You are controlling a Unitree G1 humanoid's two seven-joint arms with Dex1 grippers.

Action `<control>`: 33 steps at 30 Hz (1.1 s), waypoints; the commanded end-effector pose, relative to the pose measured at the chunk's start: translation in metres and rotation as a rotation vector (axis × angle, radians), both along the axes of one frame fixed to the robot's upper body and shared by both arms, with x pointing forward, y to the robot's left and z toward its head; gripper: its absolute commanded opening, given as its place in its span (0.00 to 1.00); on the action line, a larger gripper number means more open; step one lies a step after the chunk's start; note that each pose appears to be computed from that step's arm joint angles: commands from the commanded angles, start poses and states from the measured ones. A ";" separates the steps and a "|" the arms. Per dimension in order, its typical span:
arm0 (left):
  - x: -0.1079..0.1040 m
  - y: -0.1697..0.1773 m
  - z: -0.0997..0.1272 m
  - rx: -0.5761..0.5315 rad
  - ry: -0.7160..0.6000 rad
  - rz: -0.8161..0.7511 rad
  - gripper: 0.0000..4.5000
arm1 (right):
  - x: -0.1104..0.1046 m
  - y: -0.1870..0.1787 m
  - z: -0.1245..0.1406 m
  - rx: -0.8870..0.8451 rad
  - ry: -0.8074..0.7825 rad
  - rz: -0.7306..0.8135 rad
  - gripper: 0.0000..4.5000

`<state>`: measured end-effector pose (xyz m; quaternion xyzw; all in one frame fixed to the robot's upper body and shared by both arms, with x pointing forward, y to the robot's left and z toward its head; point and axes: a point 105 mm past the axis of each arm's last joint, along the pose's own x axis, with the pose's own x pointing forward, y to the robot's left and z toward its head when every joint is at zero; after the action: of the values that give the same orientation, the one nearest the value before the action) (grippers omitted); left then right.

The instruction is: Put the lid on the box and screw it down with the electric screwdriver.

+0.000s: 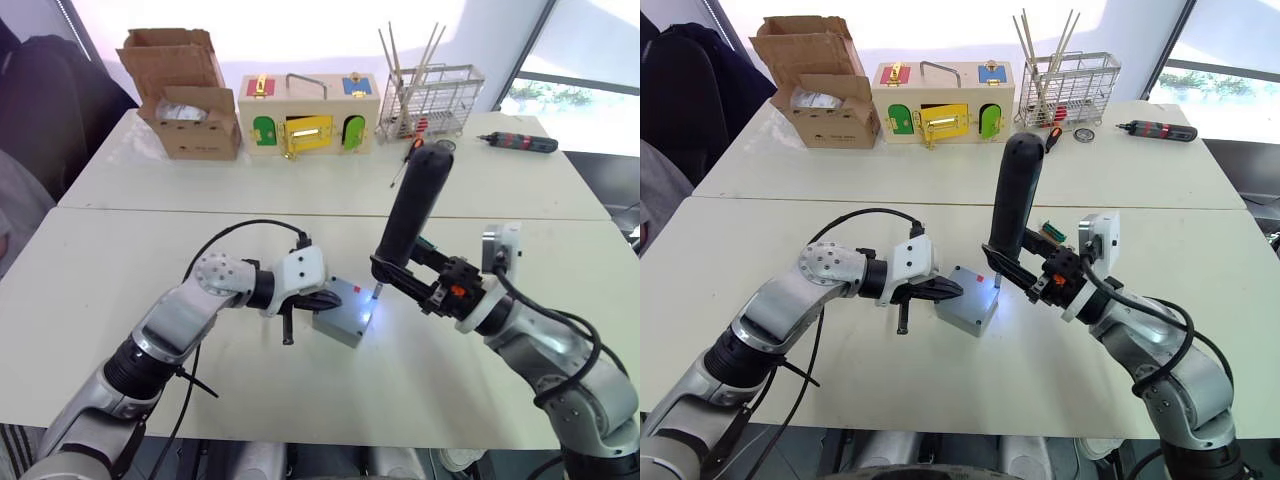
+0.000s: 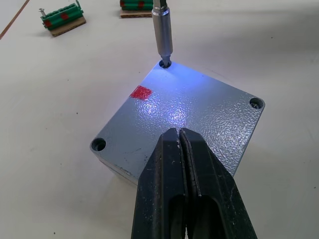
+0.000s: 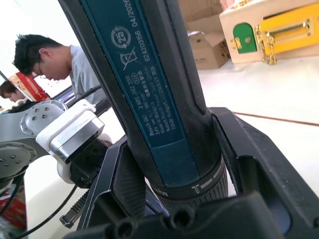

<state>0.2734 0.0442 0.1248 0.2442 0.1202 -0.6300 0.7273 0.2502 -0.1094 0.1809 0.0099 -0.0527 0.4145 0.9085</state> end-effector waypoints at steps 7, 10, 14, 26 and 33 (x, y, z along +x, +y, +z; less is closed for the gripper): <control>-0.003 0.003 -0.028 0.070 0.093 0.026 0.00 | 0.000 0.008 -0.045 -0.008 0.148 0.001 0.41; -0.003 0.003 -0.028 0.071 0.092 0.027 0.00 | 0.000 0.003 -0.049 -0.012 0.155 -0.006 0.41; -0.003 0.003 -0.028 0.073 0.092 0.027 0.00 | -0.001 0.000 -0.053 -0.021 0.159 -0.009 0.41; -0.003 0.003 -0.029 0.073 0.091 0.029 0.00 | 0.000 0.000 -0.056 -0.036 0.162 -0.003 0.41; -0.003 0.004 -0.030 0.076 0.094 0.032 0.00 | 0.000 0.002 -0.059 -0.041 0.170 0.001 0.41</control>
<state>0.2736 0.0418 0.1183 0.2410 0.1301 -0.6298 0.7269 0.2516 -0.1103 0.1672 0.0079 -0.0657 0.4060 0.9115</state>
